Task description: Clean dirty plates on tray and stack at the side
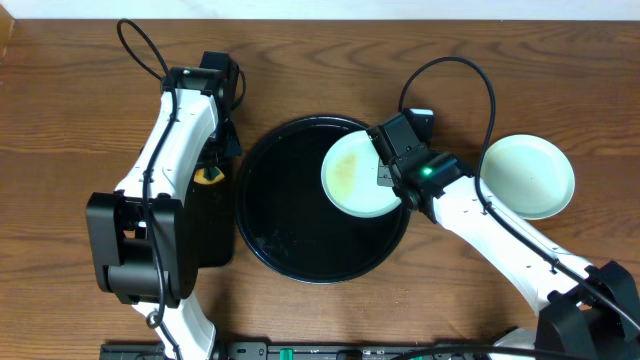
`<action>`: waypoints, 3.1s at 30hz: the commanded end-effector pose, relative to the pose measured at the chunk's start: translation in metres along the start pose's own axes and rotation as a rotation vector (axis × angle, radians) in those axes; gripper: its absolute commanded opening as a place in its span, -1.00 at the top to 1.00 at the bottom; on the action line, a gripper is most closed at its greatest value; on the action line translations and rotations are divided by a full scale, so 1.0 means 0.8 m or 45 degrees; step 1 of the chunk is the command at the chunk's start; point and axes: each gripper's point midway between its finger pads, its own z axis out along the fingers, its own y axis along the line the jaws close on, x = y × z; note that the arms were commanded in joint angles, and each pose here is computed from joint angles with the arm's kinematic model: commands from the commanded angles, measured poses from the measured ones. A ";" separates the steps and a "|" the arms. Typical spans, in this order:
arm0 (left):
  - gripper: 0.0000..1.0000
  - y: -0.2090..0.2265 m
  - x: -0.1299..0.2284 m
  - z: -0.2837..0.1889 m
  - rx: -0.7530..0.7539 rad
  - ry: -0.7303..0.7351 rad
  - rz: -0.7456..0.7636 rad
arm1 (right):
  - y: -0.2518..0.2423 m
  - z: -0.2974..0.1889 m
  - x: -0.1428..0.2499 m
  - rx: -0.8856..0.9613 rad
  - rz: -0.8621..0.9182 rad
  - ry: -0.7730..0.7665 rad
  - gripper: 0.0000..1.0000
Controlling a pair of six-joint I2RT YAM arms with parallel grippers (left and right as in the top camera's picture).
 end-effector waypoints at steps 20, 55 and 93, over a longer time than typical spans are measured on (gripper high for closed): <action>0.66 0.001 -0.005 -0.006 0.014 -0.019 0.009 | -0.018 0.004 0.042 0.048 0.601 0.269 -0.15; 0.66 -0.001 -0.005 -0.006 0.023 -0.017 0.009 | 0.015 0.064 0.100 0.099 0.800 0.507 0.03; 0.66 0.000 -0.004 -0.006 0.022 -0.012 0.015 | 0.024 0.123 0.131 0.150 0.873 0.540 0.95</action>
